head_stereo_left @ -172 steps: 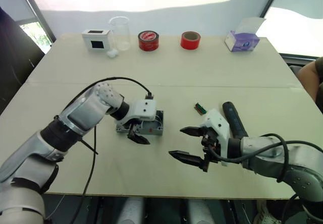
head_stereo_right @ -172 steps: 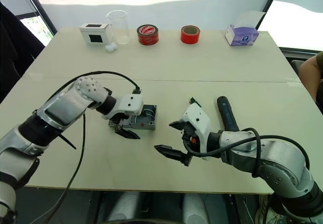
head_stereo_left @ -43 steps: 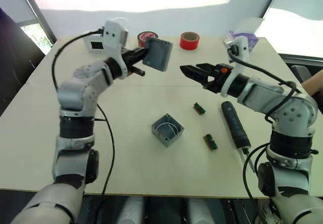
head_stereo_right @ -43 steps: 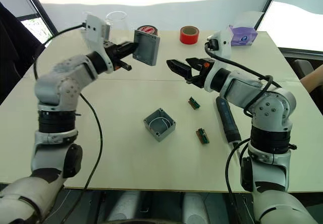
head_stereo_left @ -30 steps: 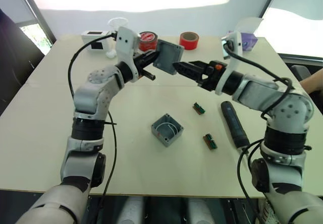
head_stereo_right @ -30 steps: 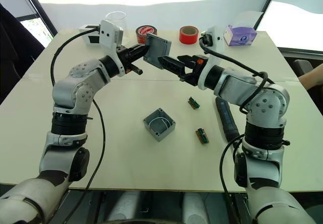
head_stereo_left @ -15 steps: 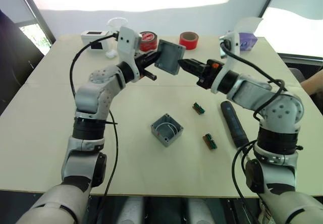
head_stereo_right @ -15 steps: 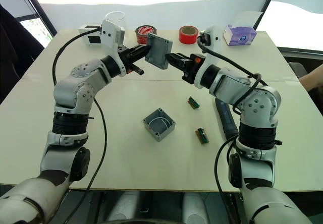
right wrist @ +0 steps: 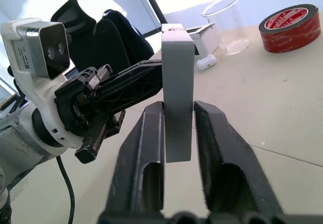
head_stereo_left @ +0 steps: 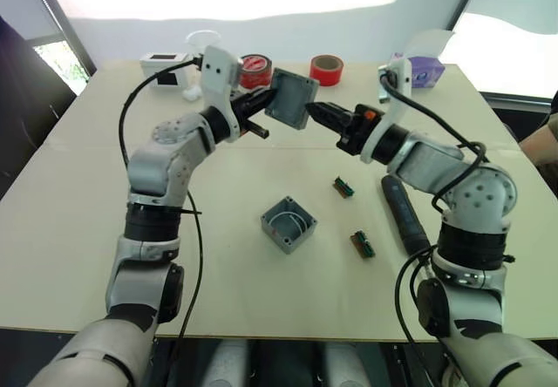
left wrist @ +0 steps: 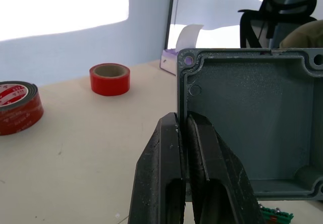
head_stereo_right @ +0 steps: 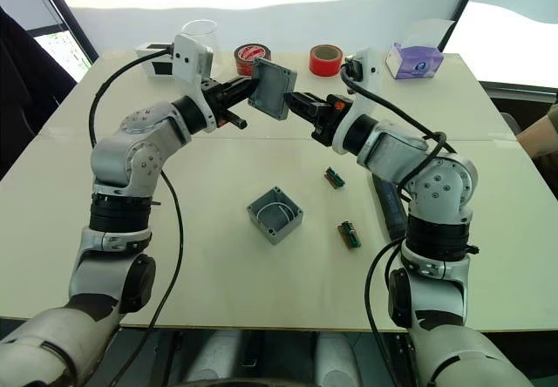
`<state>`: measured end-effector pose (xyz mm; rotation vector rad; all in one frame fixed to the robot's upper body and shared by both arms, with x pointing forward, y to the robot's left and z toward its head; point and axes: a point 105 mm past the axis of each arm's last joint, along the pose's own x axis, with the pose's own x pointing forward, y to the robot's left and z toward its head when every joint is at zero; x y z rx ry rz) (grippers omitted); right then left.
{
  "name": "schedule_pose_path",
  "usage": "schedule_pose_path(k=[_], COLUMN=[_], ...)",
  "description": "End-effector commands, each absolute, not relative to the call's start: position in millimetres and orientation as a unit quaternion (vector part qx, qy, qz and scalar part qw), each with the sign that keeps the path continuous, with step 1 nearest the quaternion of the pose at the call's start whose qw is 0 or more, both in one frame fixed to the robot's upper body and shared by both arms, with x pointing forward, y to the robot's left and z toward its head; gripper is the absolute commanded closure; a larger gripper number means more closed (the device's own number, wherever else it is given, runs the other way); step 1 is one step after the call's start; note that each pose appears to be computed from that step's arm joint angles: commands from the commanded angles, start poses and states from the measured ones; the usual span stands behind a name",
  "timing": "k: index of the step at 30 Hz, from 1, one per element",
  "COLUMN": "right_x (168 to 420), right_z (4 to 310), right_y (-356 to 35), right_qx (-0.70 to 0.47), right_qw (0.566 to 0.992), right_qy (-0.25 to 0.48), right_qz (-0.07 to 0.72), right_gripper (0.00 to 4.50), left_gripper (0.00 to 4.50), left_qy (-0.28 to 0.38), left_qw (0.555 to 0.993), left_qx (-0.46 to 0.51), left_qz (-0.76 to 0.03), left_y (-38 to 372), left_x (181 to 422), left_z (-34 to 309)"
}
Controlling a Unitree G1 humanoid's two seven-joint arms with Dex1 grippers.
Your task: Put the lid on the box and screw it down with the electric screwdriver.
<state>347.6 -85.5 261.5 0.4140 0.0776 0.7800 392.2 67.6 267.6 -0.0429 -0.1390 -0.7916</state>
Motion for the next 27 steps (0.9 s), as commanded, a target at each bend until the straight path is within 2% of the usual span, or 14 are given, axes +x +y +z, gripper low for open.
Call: schedule_pose_path(k=[1,2,7,8,9,15,20,21,22,27], right_x=[343,343,345,346,346,345,344,343,343,343], right_z=[270,270,271,271,271,272,272,272,271,273], right_y=[-84,-84,-84,-84,-84,-84,-83,-84,-83,-84], right_qx=[0.199,0.199,0.202,0.202,0.202,0.2,0.198,0.196,0.194,0.19], right_qw=[0.901,0.9,0.902,0.903,0.903,0.904,0.904,0.905,0.905,0.909], right_qy=[0.02,0.021,0.02,0.019,0.018,0.016,0.014,0.013,0.012,0.003], right_qz=[0.386,0.387,0.381,0.379,0.378,0.376,0.378,0.377,0.379,0.372], right_gripper=[1.87,1.53,1.53,2.04,2.23,4.35,4.35,4.35,4.35,4.35], left_gripper=[4.5,4.5,4.5,4.5,4.5,4.5,4.5,3.84,3.58,1.51], left_qy=[-0.11,-0.11,-0.109,-0.109,-0.109,-0.108,-0.102,-0.1,-0.099,-0.092], left_qw=[0.911,0.912,0.911,0.911,0.911,0.91,0.906,0.905,0.903,0.894], left_qx=[-0.014,-0.013,-0.012,-0.012,-0.012,-0.011,-0.01,-0.009,-0.006,-0.015], left_qz=[-0.397,-0.396,-0.397,-0.397,-0.397,-0.4,-0.41,-0.414,-0.419,-0.439], left_y=[65,66,66,66,66,64,62,62,61,65], left_x=[384,384,384,384,384,383,381,380,379,373], left_z=[291,291,290,290,290,290,287,287,286,288])
